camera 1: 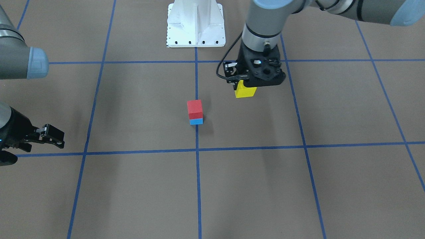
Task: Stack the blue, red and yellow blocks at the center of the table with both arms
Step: 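Carry the yellow cube with the left gripper above the red cube, then lower the yellow cube onto the red cube and open the left gripper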
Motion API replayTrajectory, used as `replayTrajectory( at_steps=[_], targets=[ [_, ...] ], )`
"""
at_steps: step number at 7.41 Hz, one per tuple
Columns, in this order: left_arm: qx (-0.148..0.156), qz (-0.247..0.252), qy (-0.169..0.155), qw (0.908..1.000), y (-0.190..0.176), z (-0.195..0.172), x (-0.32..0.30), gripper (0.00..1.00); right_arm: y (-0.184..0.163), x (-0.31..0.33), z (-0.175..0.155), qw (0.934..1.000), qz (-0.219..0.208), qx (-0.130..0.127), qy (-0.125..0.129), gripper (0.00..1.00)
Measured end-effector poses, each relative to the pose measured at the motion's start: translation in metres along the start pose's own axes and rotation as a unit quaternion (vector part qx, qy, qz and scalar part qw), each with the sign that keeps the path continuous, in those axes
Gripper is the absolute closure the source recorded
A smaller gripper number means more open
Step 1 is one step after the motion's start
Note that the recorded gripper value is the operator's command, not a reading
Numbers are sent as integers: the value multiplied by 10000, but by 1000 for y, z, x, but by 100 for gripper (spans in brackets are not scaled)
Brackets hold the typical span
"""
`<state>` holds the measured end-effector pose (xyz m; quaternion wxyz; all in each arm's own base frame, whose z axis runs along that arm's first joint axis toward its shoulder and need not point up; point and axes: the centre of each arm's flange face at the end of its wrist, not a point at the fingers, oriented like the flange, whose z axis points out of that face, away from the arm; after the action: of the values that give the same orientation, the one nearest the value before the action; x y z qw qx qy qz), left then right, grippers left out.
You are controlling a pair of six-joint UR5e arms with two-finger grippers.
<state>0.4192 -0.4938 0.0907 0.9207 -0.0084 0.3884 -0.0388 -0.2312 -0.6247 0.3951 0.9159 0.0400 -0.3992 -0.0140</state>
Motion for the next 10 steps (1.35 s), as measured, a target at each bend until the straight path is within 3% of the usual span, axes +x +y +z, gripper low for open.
replayTrajectory(
  at_steps=[2, 4, 10],
  targets=[
    [-65, 70, -70, 9999, 11, 29, 57, 100, 0, 1, -1, 10000, 6, 10, 4, 1],
    [-51, 104, -17, 9999, -7, 62, 83, 100, 0, 2, 0, 10000, 15, 9, 7, 1],
    [-218, 208, -84, 9995, -2, 106, 107, 100, 1, 6, 2, 10000, 33, -18, 23, 1]
  ],
)
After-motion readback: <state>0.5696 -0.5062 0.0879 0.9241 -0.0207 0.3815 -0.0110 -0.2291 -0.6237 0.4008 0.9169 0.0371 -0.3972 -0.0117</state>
